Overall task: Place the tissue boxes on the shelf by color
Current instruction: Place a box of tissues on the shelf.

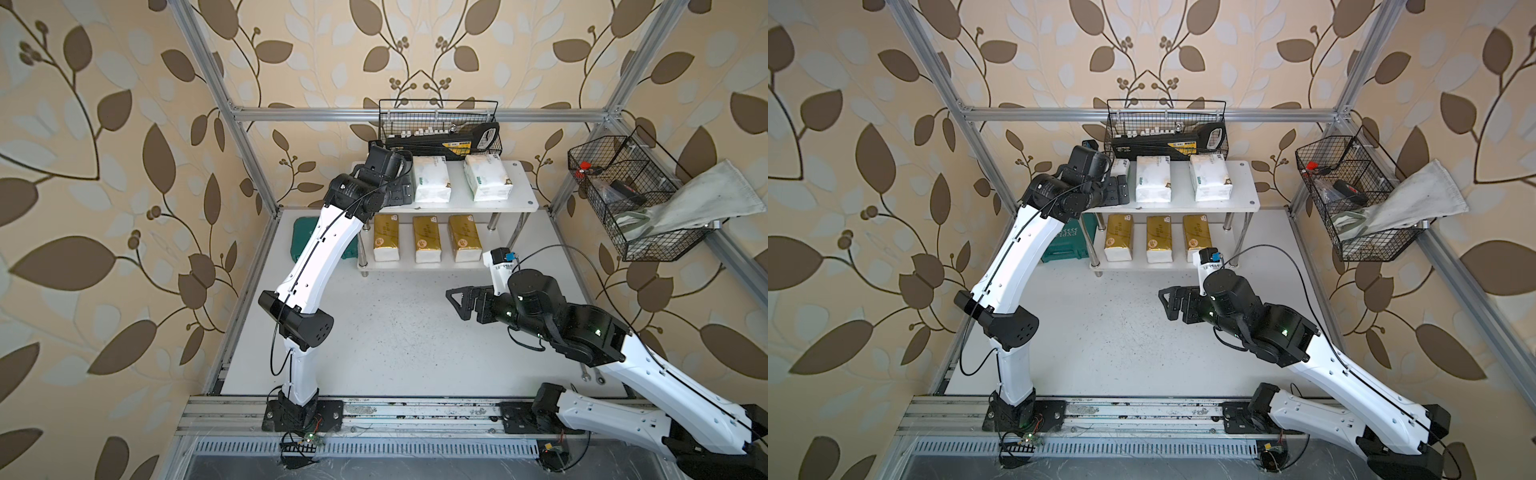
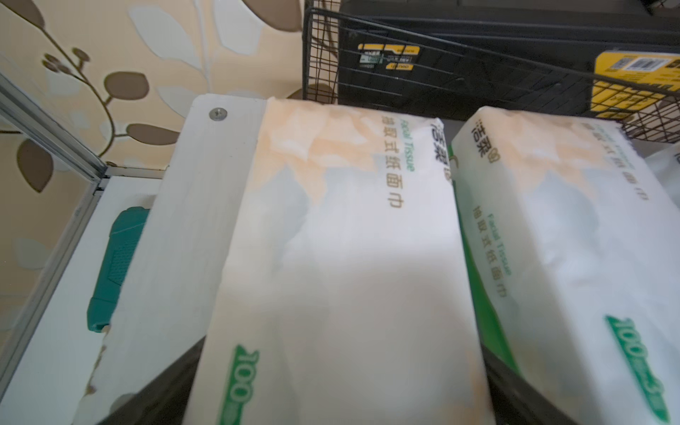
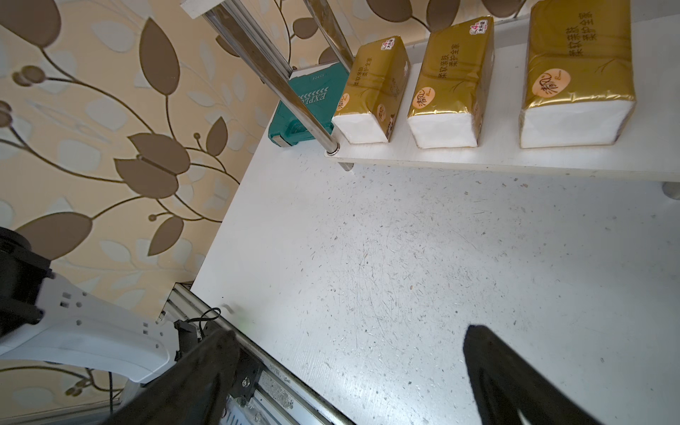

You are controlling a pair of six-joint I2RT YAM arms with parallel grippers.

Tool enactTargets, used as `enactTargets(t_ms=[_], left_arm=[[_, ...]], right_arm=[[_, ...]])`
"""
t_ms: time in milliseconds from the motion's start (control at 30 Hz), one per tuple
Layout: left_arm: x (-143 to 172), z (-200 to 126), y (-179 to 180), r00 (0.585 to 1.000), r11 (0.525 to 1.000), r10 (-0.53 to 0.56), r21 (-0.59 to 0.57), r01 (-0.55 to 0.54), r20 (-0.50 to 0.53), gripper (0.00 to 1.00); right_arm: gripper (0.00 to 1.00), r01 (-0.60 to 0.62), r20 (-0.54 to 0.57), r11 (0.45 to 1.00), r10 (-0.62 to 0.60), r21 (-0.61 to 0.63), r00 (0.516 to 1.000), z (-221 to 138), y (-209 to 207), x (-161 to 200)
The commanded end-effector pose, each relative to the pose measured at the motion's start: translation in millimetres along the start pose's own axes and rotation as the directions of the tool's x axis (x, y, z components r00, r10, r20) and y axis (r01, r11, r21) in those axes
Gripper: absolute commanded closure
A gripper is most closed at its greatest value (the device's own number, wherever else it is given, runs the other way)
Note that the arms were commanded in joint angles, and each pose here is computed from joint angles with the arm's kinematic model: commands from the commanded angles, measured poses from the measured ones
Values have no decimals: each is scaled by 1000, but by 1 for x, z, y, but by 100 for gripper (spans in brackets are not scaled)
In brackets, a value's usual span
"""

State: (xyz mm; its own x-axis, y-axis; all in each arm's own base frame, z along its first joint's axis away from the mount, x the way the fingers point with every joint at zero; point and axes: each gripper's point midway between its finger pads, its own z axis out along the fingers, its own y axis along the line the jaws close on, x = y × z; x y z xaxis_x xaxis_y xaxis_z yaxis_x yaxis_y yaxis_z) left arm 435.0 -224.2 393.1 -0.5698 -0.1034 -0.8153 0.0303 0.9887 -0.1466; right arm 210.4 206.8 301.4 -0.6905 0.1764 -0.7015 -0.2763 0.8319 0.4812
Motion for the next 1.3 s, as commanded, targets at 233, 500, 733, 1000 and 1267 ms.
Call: enactTargets(t_ms=[233,500,733,1000,1267], left_arm=[[-24,-11,10,994,998,-16,-65,23,105,1],[-24,-21,-9,994,997,-58,51,53,90,1],[-30,-29,-7,992,997,-61,54,56,111,1],[-43,-45,-3,986,998,-45,54,37,158,1],[-37,-58,-9,989,995,-42,96,28,145,1]], right_arm=[[1,6,15,1000,-6,3,1000,-1,0,-2],[1,7,7,1000,-7,2,1000,1,1,-1],[1,8,8,1000,-8,0,1000,1,2,-2],[1,9,10,1000,-9,1,1000,1,2,-2],[1,9,10,1000,-9,4,1000,1,0,-1]])
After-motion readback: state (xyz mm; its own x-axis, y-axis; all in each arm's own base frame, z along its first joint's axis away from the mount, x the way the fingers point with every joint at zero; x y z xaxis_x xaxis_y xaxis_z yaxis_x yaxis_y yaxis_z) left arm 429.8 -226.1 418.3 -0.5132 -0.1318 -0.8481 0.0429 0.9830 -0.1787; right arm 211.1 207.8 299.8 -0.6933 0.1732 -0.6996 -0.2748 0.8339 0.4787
